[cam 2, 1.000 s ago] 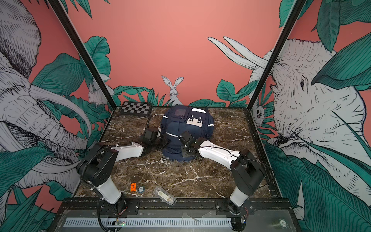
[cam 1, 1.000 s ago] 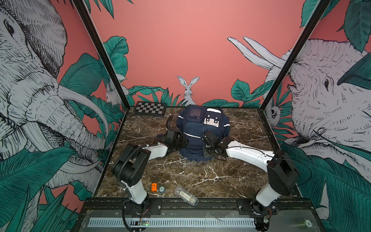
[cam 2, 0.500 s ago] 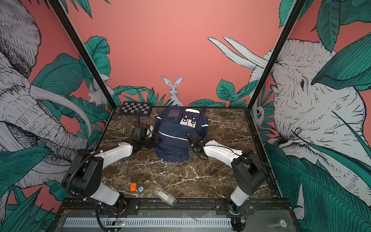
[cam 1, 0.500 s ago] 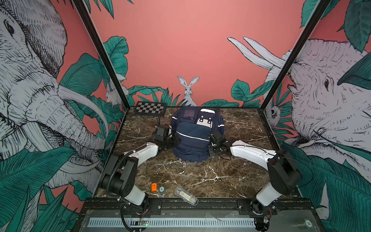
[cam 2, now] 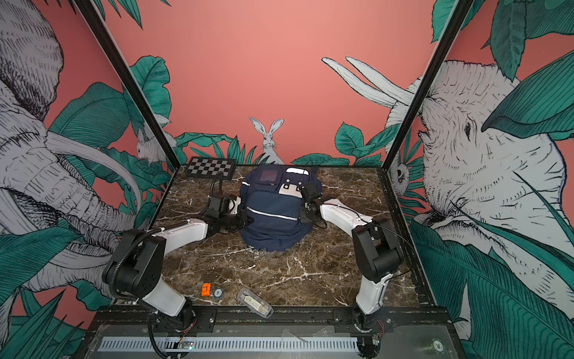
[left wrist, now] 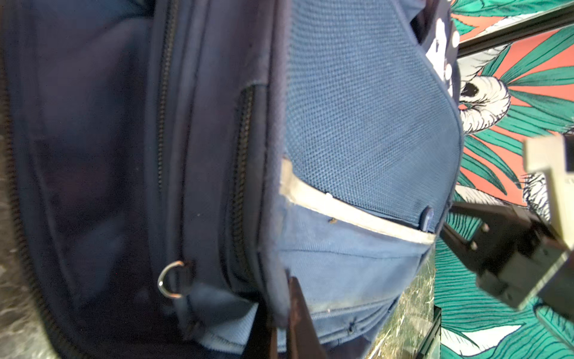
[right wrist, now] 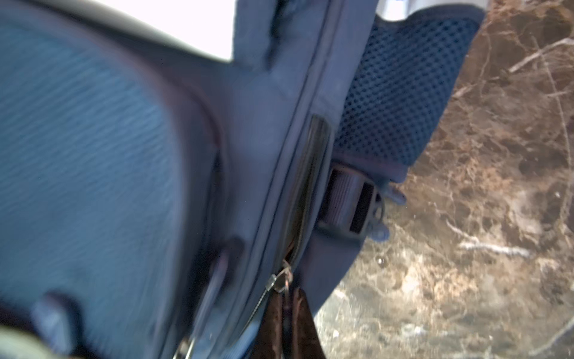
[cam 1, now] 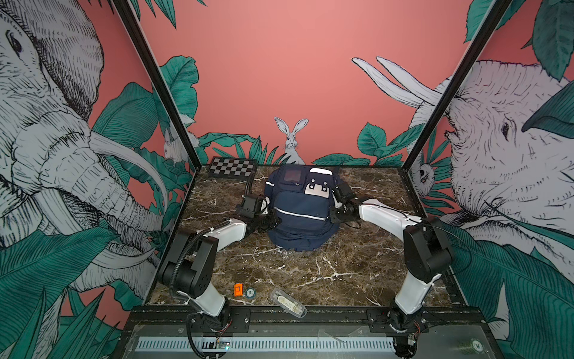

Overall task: Pack books, pencil case, and school supplies into a backpack
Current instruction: Zip the student bag at the top-center of the table.

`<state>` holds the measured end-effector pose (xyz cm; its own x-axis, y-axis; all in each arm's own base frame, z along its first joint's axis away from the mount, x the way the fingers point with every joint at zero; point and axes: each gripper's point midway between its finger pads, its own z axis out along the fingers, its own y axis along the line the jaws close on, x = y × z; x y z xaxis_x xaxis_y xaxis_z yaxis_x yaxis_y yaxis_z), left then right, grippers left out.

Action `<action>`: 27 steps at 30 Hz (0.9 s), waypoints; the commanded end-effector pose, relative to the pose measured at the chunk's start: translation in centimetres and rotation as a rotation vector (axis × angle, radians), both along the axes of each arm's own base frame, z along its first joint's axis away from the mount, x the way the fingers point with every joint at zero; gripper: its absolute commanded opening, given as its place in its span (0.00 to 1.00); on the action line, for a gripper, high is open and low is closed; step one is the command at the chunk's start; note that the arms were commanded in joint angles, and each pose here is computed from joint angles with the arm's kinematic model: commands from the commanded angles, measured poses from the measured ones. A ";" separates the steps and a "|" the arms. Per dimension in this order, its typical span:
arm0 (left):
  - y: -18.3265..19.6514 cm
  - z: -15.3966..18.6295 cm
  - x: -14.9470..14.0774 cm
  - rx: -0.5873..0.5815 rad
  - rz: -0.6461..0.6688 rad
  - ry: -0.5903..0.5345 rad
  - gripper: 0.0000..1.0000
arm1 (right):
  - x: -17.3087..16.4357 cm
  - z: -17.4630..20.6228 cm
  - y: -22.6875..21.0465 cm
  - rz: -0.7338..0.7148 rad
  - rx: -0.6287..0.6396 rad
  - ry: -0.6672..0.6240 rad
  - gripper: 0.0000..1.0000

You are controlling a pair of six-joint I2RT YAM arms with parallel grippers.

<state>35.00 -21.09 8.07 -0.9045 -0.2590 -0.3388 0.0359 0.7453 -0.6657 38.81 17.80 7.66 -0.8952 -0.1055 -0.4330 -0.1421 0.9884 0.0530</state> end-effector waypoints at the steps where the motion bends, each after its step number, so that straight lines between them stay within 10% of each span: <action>1: 1.2 -2.5 -1.8 0.061 -0.022 0.090 0.00 | 3.5 1.7 -2.8 -0.082 -0.057 -0.080 0.00; 19: -2.7 -0.5 -1.8 -0.029 -0.043 0.062 0.00 | 9.8 3.7 -4.8 -0.131 -0.009 -0.082 0.00; 22: -2.7 -0.1 -1.5 -0.036 -0.023 0.051 0.00 | 7.8 4.5 -5.1 -0.129 0.010 -0.089 0.27; 27: -3.7 0.6 -1.6 -0.053 -0.017 0.032 0.00 | 3.6 6.0 -4.7 -0.175 0.167 -0.124 0.31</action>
